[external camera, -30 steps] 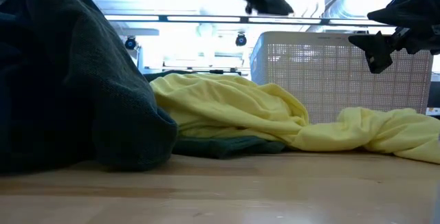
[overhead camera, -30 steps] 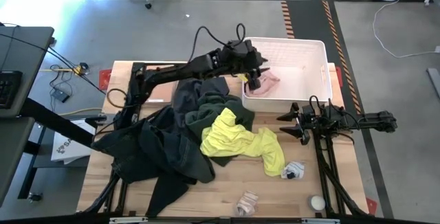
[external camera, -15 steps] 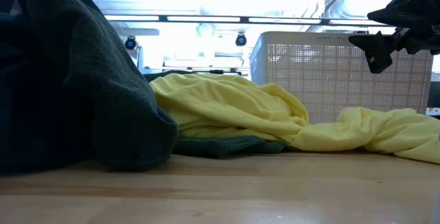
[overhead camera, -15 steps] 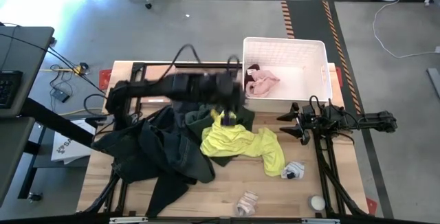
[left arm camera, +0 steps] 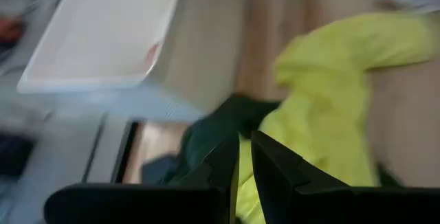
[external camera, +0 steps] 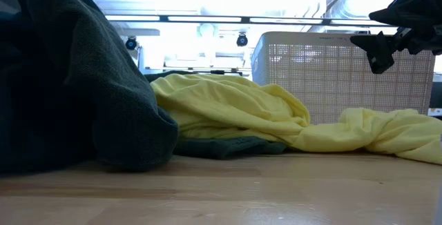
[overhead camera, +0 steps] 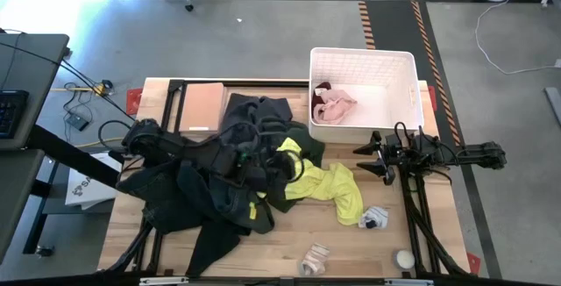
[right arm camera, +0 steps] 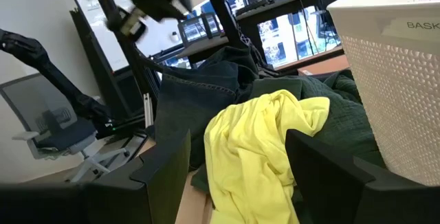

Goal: Sort clothes
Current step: Put the white and orange socks into the white laundry bin

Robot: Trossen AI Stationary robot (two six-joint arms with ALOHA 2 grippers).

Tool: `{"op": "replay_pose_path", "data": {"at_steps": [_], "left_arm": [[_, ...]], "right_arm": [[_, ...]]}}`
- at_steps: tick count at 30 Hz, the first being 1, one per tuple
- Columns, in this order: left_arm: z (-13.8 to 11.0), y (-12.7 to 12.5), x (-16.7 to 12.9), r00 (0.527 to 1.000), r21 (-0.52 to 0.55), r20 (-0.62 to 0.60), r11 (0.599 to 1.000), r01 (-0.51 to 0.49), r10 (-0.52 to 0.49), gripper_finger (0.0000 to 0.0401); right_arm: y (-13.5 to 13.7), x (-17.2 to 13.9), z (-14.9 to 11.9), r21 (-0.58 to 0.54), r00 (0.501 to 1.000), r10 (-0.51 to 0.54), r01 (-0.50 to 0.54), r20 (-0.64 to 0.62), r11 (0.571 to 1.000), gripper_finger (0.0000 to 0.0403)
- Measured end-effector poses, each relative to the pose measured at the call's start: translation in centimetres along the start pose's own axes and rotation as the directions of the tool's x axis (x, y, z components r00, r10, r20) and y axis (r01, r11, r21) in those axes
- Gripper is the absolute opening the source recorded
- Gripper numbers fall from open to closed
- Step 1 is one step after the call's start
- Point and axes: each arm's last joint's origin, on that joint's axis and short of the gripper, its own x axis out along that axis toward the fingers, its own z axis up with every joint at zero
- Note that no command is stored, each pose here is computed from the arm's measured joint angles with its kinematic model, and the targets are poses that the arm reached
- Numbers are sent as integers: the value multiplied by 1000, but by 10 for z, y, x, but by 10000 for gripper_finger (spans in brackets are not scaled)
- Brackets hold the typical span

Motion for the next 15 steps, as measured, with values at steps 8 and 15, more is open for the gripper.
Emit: {"op": "replay_pose_path", "data": {"at_steps": [8,15], "left_arm": [[-67,-9,-6,989,-168,-36,975,-144,140,37],[-120,-3,-9,995,-356,61,933,-55,82,37]], "right_arm": [[0,0,0,0,1000,0,0,0,1000,238],[0,0,0,0,1000,0,0,0,1000,238]]}}
